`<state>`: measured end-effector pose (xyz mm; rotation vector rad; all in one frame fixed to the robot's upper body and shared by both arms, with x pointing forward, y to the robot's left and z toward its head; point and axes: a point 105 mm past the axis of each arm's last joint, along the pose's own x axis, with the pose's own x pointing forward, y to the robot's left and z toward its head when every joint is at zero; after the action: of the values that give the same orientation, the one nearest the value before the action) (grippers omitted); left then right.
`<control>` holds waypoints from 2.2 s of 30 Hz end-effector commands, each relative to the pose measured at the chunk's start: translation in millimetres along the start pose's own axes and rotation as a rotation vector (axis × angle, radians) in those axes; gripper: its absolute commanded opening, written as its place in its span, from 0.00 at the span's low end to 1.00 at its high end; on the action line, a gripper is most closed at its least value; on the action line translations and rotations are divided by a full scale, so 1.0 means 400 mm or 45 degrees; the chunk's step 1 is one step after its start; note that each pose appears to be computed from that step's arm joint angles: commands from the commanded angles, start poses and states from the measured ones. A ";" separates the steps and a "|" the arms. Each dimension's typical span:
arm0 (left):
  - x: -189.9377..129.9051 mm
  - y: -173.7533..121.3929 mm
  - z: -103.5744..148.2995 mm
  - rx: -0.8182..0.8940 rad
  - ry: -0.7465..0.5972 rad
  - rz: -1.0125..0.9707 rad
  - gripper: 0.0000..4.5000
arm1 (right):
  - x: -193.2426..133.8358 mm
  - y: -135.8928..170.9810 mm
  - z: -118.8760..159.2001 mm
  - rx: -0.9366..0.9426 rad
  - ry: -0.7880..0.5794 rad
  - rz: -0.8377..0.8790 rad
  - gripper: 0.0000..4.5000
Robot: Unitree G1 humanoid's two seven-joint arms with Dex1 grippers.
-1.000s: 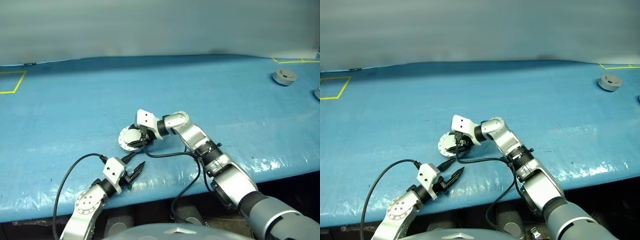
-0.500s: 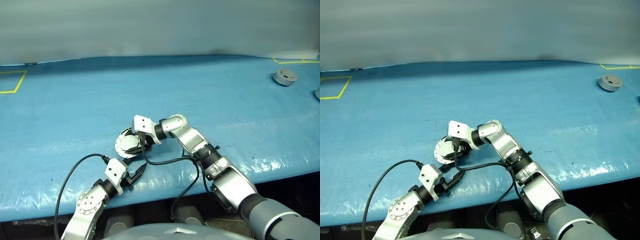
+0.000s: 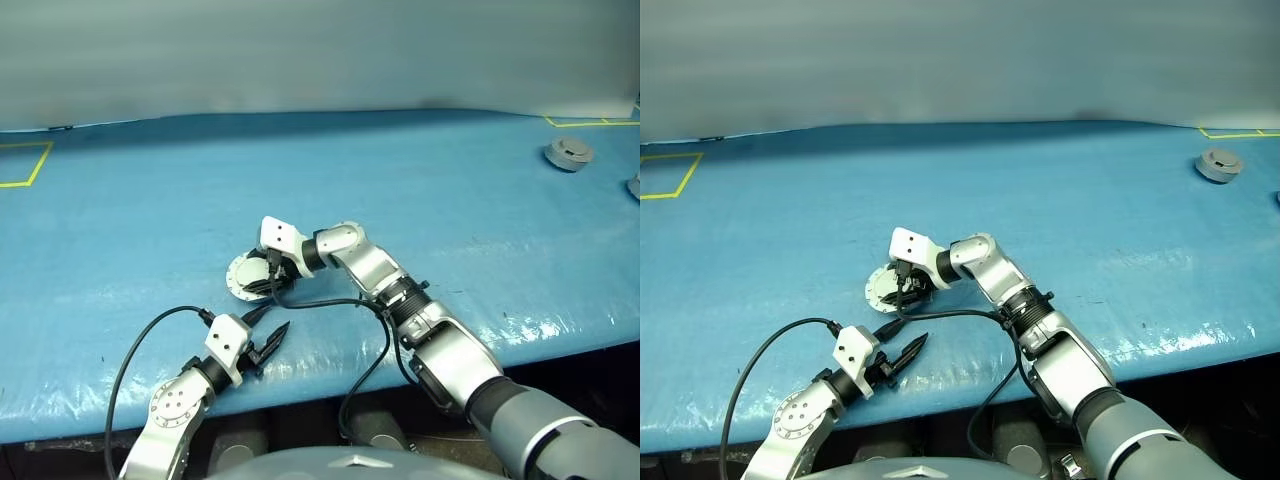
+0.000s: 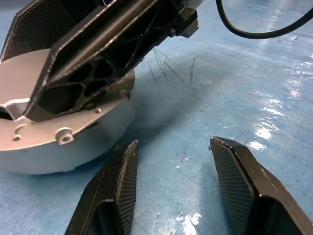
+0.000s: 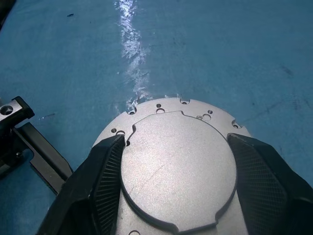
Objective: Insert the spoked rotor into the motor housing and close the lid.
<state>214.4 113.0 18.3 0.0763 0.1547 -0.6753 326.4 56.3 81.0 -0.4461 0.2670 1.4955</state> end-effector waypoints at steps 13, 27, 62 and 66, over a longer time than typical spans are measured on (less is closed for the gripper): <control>0.000 0.000 0.016 0.000 -0.033 0.002 0.56 | -0.022 -0.028 0.024 0.007 -0.044 -0.102 0.67; 0.001 -0.001 0.016 0.001 -0.037 0.006 0.56 | -0.002 -0.017 0.016 0.073 -0.044 -0.122 0.67; 0.003 -0.002 0.018 0.004 -0.038 -0.002 0.56 | 0.028 0.017 -0.037 0.093 0.052 -0.166 0.67; 0.003 -0.002 0.018 0.005 -0.038 -0.003 0.56 | 0.029 0.012 -0.043 0.082 0.079 -0.186 0.67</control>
<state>215.3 113.3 18.9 0.0762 0.1519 -0.6703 325.3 62.0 76.3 -0.4105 0.2614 1.3486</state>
